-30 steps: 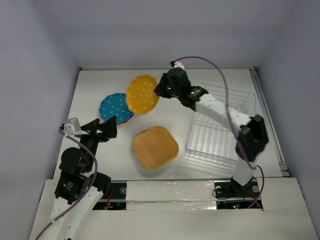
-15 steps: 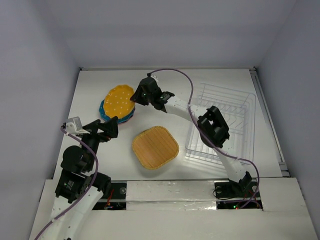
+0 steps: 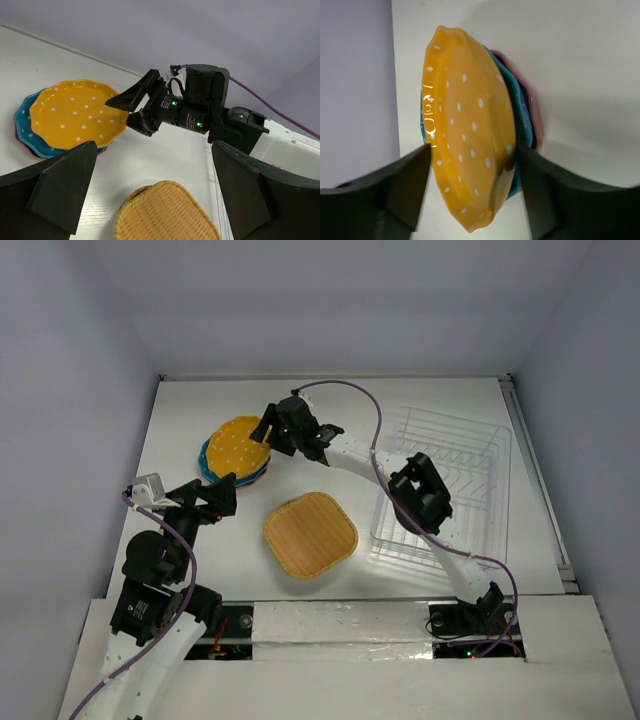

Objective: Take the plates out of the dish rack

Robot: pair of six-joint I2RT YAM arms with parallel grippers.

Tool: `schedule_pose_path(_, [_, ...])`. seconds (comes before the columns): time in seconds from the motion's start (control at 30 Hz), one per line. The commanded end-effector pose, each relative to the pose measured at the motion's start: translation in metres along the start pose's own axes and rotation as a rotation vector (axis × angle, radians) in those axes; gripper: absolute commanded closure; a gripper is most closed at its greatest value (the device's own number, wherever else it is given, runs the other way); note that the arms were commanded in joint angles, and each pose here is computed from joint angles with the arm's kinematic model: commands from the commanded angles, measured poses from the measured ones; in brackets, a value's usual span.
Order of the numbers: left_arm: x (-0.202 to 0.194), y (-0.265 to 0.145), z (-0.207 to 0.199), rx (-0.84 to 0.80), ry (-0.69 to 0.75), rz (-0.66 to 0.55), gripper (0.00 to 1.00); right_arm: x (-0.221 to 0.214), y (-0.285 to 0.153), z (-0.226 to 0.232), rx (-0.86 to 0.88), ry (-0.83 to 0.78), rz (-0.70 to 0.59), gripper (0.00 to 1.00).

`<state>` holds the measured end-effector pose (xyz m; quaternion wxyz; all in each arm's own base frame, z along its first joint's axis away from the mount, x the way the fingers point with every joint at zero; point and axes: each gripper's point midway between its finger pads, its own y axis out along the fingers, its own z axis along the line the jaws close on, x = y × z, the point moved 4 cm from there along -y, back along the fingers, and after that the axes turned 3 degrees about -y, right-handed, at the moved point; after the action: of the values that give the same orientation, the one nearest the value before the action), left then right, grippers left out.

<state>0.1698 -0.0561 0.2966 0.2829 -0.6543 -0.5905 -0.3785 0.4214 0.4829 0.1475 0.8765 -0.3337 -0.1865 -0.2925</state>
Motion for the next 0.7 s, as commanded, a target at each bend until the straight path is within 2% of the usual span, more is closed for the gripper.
schedule_pose_path(0.0, [0.009,-0.001,-0.008,-0.028,-0.014,-0.024,0.01,0.024,-0.035,0.062,0.125,-0.072,-0.062,0.21])
schedule_pose_path(0.1, [0.01,-0.002,-0.008,-0.029,-0.016,-0.026,0.01,0.024,-0.051,0.057,0.057,-0.165,-0.057,0.03])
schedule_pose_path(0.13, [0.01,-0.002,-0.008,-0.029,-0.018,-0.026,0.01,0.025,-0.056,0.053,0.031,-0.184,-0.058,0.0])
schedule_pose_path(0.2, [0.01,-0.003,-0.008,-0.028,-0.019,-0.024,0.01,0.023,-0.063,0.038,-0.017,-0.224,-0.067,0.0])
schedule_pose_path(0.3, [0.011,-0.004,-0.009,-0.028,-0.02,-0.024,0.01,0.033,-0.088,0.038,-0.018,-0.256,-0.113,0.0])
schedule_pose_path(0.33, [0.011,-0.004,-0.009,-0.029,-0.022,-0.025,0.01,0.044,-0.107,0.05,0.01,-0.26,-0.144,0.0])
schedule_pose_path(0.4, [0.013,-0.006,-0.009,-0.033,-0.021,-0.031,0.01,0.043,-0.122,0.041,-0.008,-0.286,-0.152,0.0])
schedule_pose_path(0.47, [0.014,-0.007,-0.009,-0.034,-0.022,-0.034,0.01,0.062,-0.164,0.057,0.037,-0.296,-0.228,0.04])
schedule_pose_path(0.5, [0.015,-0.008,-0.01,-0.036,-0.023,-0.036,0.01,0.054,-0.171,0.04,0.012,-0.318,-0.222,0.18])
schedule_pose_path(0.53, [0.015,-0.009,-0.01,-0.036,-0.023,-0.036,0.01,0.056,-0.186,0.037,0.007,-0.327,-0.242,0.36])
schedule_pose_path(0.57, [0.015,-0.008,-0.009,-0.034,-0.022,-0.034,0.01,0.073,-0.227,0.048,0.044,-0.323,-0.316,0.57])
schedule_pose_path(0.6, [0.014,-0.007,-0.009,-0.03,-0.018,-0.027,0.01,0.075,-0.245,0.045,0.051,-0.345,-0.341,0.95])
schedule_pose_path(0.63, [0.014,-0.007,-0.009,-0.029,-0.016,-0.026,0.01,0.061,-0.254,0.02,0.013,-0.363,-0.32,1.0])
schedule_pose_path(0.67, [0.014,-0.006,-0.009,-0.029,-0.013,-0.025,0.01,0.072,-0.302,0.029,0.077,-0.351,-0.389,1.0])
